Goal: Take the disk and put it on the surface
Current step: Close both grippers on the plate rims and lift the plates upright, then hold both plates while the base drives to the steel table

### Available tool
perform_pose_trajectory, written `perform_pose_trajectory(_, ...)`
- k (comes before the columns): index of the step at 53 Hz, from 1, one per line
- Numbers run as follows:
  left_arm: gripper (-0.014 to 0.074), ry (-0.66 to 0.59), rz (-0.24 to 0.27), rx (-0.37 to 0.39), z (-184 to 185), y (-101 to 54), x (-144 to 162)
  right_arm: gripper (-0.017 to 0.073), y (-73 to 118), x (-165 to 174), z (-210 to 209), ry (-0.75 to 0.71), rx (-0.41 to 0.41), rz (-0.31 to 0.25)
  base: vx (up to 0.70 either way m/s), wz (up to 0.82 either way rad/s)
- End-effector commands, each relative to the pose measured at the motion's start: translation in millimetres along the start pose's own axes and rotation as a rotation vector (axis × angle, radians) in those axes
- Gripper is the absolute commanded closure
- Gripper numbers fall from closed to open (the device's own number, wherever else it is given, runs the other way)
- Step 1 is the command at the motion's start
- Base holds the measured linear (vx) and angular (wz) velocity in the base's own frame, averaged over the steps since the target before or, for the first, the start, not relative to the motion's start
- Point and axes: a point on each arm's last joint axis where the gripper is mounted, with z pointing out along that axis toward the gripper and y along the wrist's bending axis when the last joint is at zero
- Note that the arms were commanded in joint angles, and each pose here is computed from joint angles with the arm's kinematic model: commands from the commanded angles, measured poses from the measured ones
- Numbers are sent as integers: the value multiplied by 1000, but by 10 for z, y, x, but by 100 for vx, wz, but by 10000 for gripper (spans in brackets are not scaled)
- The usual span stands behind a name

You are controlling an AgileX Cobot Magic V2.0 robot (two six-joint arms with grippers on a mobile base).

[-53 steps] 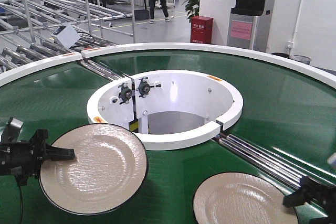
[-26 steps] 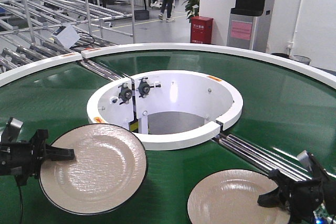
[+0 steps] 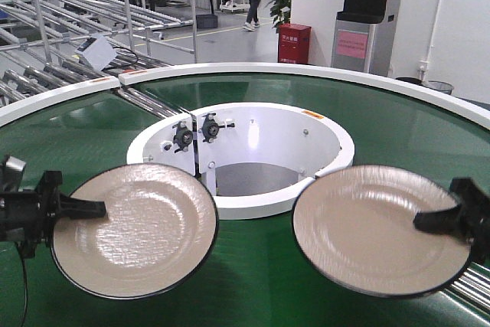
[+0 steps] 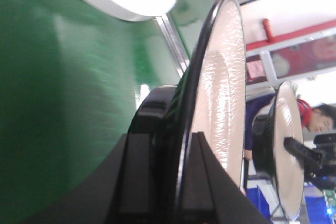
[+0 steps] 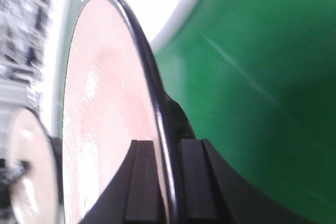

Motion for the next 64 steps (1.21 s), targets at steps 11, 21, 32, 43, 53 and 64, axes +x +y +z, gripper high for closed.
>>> perform_pose_trajectory(11,598,-65,155,151,-432,-1044,136,568,658,35,-424,-102,-194,-54,0,0)
perform_pose_trajectory(21,598,-105,199,147,-567,-1282,217,568,702,48,-457,-107,-206,-54,0,0)
perform_pose_trajectory(32,598,-97,209,151,-569,-1306,237,568,706,47,-456,-109,-209,-52,0,0)
perform_pose_trajectory(43,598,-99,208,153,-569,-1308,235,568,706,47,-457,-109,-210,-52,0,0)
perform_pose_trajectory(53,598,-99,208,153,-569,-1308,235,568,706,47,-457,-109,-210,-52,0,0)
perform_pose_trajectory(64,598,-98,208,153,-569,-1308,236,568,706,47,-457,-109,-210,-52,0,0)
